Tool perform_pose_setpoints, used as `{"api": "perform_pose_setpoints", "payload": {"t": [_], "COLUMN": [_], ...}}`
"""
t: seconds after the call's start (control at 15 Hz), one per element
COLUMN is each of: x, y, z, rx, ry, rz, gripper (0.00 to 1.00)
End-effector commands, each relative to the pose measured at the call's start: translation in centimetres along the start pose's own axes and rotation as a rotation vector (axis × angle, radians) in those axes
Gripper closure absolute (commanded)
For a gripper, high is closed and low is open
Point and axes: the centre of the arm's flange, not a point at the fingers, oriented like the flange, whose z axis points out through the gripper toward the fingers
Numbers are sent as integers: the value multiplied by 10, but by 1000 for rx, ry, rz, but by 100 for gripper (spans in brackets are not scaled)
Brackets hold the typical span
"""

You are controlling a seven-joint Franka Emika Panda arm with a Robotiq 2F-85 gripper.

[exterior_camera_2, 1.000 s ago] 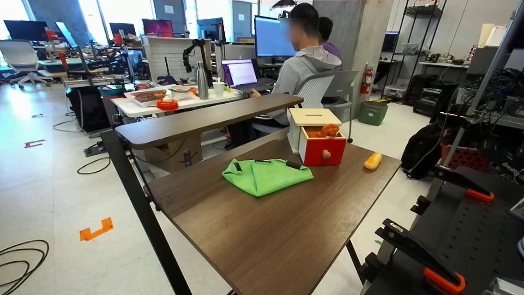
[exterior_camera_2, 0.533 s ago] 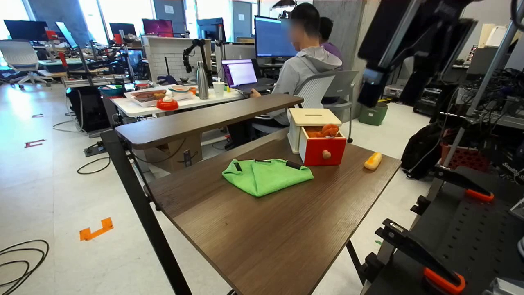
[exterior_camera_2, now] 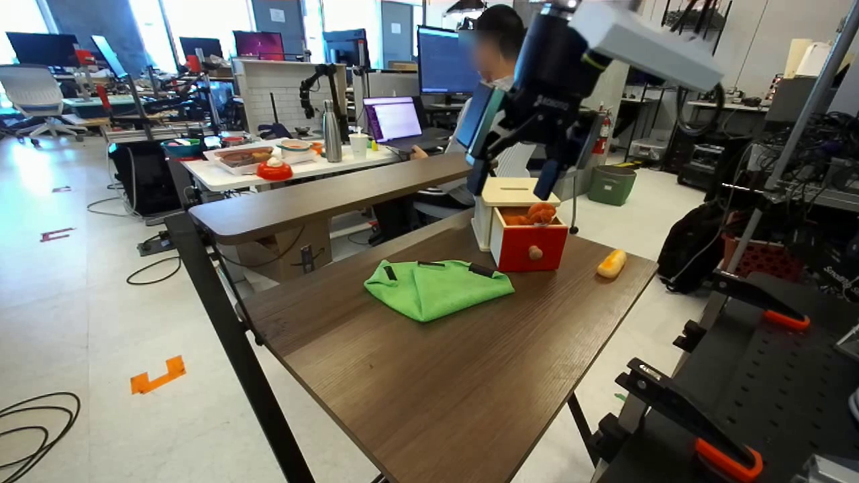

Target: Move the green towel forward

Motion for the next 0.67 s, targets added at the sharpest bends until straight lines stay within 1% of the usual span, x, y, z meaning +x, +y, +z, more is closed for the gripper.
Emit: {"api": "perform_pose_setpoints", "payload": {"t": [0.0, 0.27, 0.6], "x": [73, 115, 142], "y": [-10, -4, 9], "z": [37, 81, 136], "rx": [37, 13, -24], "ry": [38, 74, 76], "rz": [79, 160, 229], "gripper": [0, 0, 0]}}
